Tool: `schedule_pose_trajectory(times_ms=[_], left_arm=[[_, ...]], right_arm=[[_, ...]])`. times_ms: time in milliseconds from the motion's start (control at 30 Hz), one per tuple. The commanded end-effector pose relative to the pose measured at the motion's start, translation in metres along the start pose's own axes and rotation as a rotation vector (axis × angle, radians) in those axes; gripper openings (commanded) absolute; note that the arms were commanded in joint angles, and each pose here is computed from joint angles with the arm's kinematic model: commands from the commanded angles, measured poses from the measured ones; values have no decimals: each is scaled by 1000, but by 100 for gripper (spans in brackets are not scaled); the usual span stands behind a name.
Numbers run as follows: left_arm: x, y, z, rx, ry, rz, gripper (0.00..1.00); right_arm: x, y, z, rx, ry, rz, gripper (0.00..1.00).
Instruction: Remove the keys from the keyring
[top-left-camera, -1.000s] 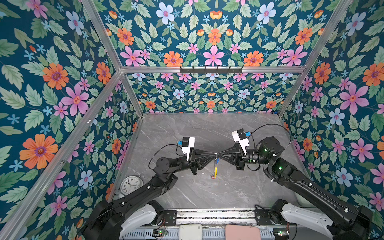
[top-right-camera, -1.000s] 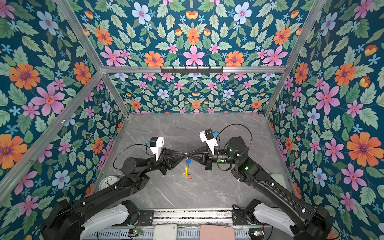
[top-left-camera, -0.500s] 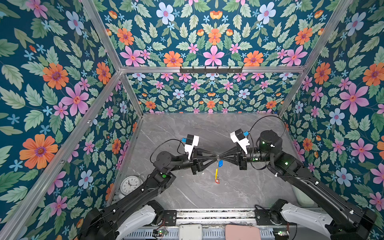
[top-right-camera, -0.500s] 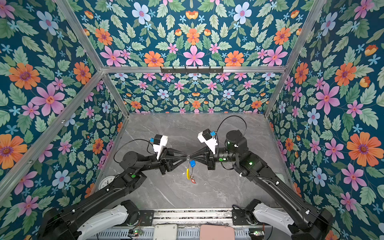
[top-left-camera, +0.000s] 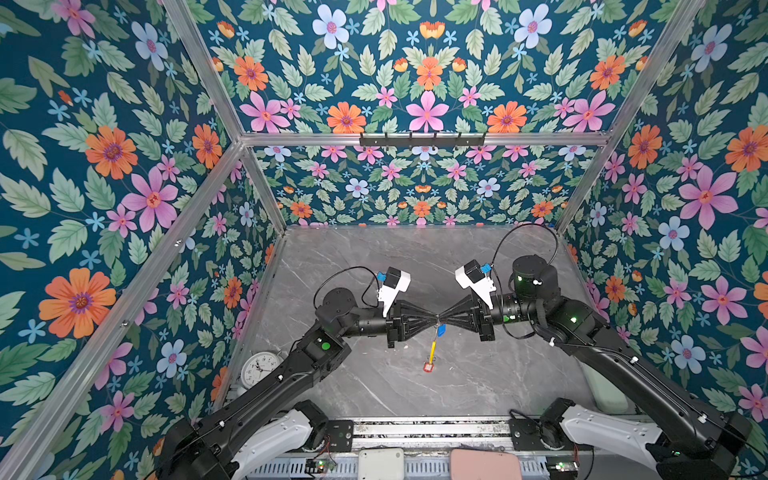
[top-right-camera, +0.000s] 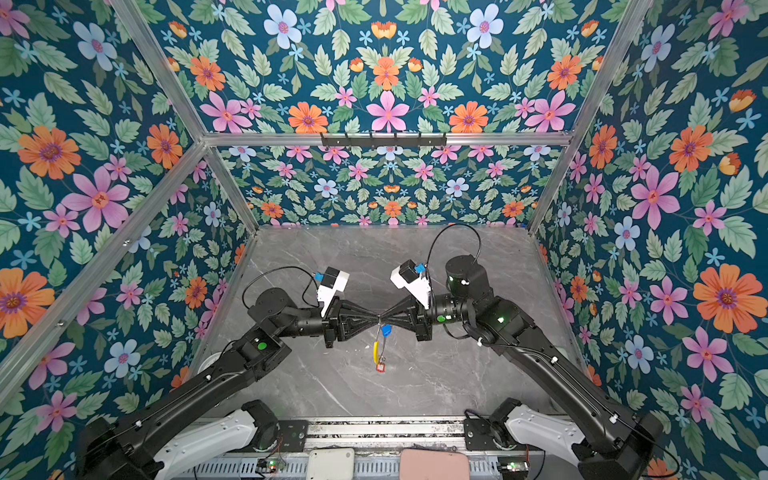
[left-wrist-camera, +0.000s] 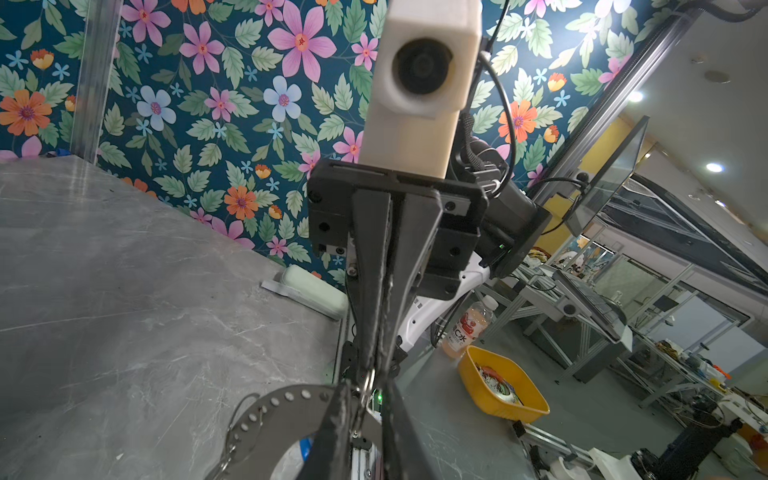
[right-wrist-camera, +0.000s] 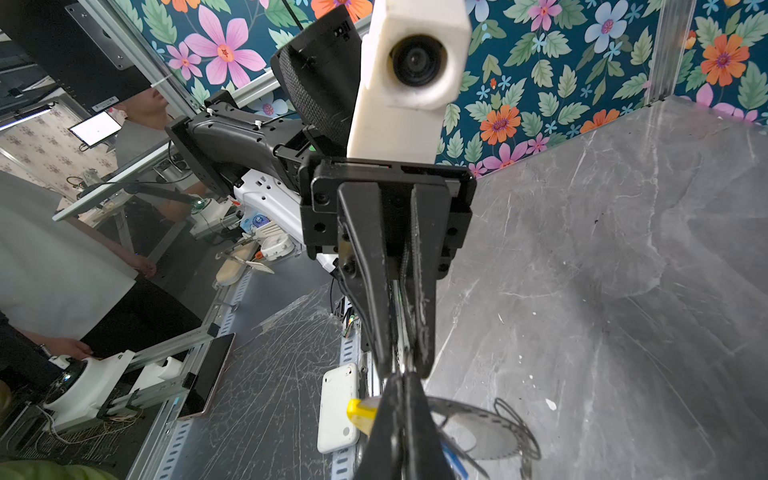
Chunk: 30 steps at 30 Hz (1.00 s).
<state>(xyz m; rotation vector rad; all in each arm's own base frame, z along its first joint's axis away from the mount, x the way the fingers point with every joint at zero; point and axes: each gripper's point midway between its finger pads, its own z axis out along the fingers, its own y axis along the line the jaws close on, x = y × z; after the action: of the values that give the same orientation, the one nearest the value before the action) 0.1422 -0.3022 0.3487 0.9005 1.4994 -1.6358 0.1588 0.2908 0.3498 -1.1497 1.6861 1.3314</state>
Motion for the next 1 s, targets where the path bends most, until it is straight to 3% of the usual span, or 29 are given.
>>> schedule_pose_trajectory(times_ms=[0, 200, 600, 867, 967], left_arm=[[0, -4, 1, 20, 12, 22, 13], [-3, -4, 1, 19, 4, 37, 0], [-15, -1, 0, 19, -100, 82, 0], [-20, -1, -2, 14, -148, 105, 0], [-22, -2, -3, 14, -161, 116, 0]], right_arm=[[-3, 2, 0, -5, -3, -28, 0], [-5, -1, 1, 3, -4, -28, 0], [-16, -10, 3, 40, -50, -15, 0], [-26, -13, -5, 104, -117, -11, 39], [-27, -12, -10, 123, -150, -10, 49]])
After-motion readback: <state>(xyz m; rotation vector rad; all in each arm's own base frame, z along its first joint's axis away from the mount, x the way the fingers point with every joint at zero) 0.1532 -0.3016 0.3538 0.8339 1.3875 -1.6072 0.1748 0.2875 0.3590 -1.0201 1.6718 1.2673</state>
